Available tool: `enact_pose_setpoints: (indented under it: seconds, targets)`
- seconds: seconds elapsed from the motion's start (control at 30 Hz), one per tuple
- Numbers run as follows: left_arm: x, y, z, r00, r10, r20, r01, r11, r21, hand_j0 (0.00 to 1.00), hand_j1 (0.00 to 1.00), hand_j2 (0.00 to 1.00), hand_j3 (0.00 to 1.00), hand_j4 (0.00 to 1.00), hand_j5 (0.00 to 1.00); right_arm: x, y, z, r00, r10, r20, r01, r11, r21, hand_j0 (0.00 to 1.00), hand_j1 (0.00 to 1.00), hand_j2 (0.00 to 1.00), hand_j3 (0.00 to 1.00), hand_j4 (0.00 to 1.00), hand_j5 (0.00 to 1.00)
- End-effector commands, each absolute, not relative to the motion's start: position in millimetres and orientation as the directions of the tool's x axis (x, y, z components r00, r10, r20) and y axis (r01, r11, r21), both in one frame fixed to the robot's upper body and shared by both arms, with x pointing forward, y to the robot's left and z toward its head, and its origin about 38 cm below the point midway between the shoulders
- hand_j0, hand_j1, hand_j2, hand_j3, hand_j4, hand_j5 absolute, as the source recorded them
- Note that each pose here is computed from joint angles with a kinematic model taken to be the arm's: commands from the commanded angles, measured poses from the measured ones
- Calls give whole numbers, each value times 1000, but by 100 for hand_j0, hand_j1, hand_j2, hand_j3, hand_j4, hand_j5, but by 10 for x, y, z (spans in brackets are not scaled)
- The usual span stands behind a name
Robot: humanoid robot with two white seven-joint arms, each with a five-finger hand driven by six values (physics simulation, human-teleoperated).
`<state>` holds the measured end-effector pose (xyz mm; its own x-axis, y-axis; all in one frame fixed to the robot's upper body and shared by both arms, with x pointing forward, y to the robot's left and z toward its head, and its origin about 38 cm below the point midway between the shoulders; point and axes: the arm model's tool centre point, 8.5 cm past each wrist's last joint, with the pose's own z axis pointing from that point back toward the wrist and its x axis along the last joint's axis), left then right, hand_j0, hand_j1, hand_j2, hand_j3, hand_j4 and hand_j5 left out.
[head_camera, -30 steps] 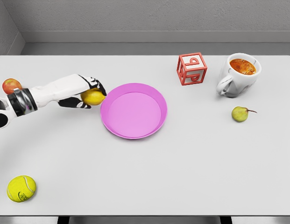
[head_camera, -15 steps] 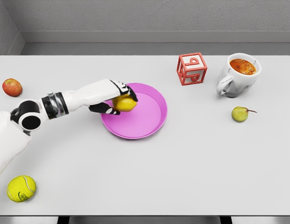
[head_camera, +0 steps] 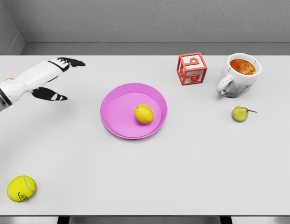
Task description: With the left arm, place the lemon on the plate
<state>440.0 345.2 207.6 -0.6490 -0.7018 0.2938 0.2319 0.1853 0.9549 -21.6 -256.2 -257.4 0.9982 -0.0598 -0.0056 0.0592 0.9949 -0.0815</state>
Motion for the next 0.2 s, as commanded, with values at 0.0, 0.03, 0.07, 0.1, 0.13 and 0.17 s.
enact_pose_setpoints:
  seconds: [0.0, 0.03, 0.07, 0.1, 0.13, 0.17]
  targets:
    - [4400, 3622, 2225, -631, -724, 279, 197, 199, 960, 100, 100, 100, 100, 100, 100, -215, -2562, -2574, 998, -61, -5, 60, 995, -82, 100, 100, 100, 100, 100, 100]
    - [4397, 3622, 2215, -631, -724, 279, 201, 195, 960, 100, 100, 100, 100, 100, 100, -215, -2562, -2574, 998, -59, -5, 59, 995, -81, 100, 100, 100, 100, 100, 100]
    - [4362, 3625, 2126, -624, -724, 293, 219, 197, 956, 100, 100, 100, 100, 100, 100, -215, -2562, -2574, 998, -61, -5, 60, 995, -82, 100, 100, 100, 100, 100, 100]
    - [4343, 3624, 2079, -621, -724, 301, 229, 201, 953, 100, 100, 100, 100, 100, 100, -220, -2560, -2573, 998, -59, -7, 58, 995, -81, 100, 100, 100, 100, 100, 100]
    - [4305, 3635, 1988, -612, -726, 313, 249, 199, 948, 100, 100, 100, 100, 100, 100, -220, -2560, -2573, 998, -61, -7, 60, 995, -81, 100, 100, 100, 100, 100, 100]
    - [4305, 3638, 1990, -612, -726, 313, 249, 199, 948, 100, 100, 100, 100, 100, 100, -220, -2560, -2573, 998, -59, -7, 58, 995, -81, 100, 100, 100, 100, 100, 100]
